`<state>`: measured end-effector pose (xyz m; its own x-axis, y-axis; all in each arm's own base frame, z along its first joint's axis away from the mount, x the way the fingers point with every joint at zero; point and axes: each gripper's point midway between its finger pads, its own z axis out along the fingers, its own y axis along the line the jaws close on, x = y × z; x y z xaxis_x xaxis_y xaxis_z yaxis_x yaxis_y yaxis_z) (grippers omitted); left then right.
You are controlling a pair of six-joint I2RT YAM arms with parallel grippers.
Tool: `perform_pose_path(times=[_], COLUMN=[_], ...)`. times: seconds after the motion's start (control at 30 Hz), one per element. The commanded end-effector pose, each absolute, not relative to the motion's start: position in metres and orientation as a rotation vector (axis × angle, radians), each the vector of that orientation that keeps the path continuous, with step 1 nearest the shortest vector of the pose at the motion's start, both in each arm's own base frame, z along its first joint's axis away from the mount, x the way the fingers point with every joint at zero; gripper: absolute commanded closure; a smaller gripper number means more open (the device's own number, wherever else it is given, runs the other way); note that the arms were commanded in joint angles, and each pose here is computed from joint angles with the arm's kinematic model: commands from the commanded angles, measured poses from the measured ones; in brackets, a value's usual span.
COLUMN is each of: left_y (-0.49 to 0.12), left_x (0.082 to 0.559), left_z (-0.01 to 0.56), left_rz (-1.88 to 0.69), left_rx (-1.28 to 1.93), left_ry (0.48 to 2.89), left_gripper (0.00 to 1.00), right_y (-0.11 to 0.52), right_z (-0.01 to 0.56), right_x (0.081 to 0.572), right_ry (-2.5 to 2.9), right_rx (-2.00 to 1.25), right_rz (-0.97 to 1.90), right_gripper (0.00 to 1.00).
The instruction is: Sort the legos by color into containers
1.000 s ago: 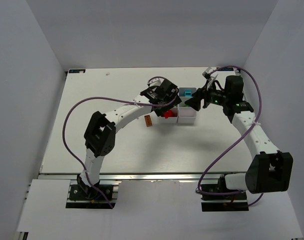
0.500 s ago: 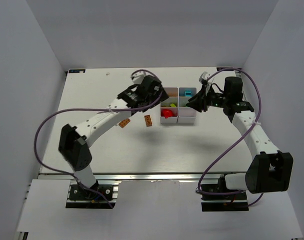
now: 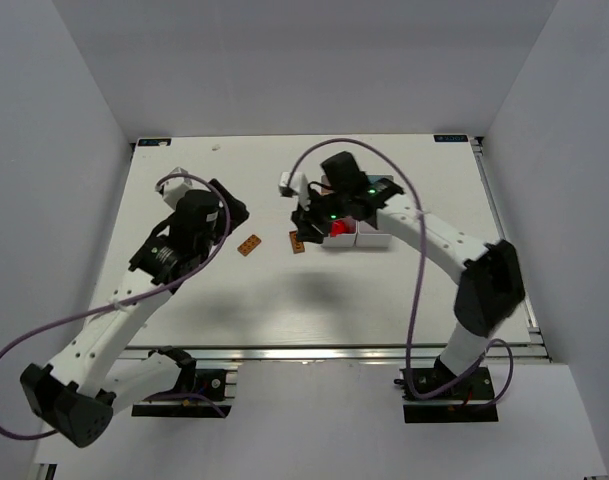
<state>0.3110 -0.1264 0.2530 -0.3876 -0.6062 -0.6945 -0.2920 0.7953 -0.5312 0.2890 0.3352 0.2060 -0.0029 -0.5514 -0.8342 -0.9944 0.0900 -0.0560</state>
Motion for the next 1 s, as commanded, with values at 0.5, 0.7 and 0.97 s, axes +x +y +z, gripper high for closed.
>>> perform_pose_path(times=[0.5,0.7,0.97], left_y=[-0.081,-0.084,-0.087], left_x=[0.26,0.264,0.263], left_z=[0.247,0.251,0.248], left_rz=[-0.388,-0.382,-0.401], left_rx=[-0.84,-0.84,-0.861], left_ry=[1.912,1.923,1.937], left_gripper=[0.02,0.02,0.02], right_y=[0.376,0.382,0.375], right_z=[0.099,0.083,0.059], right_x=[0.343,0.354,0.368], right_ry=[2.335,2.321,2.298], right_rx=[-1.04,-0.989,-0.927], right_rz=[0.374,0.368,0.329], right_gripper=[0.29,0.3,0.3])
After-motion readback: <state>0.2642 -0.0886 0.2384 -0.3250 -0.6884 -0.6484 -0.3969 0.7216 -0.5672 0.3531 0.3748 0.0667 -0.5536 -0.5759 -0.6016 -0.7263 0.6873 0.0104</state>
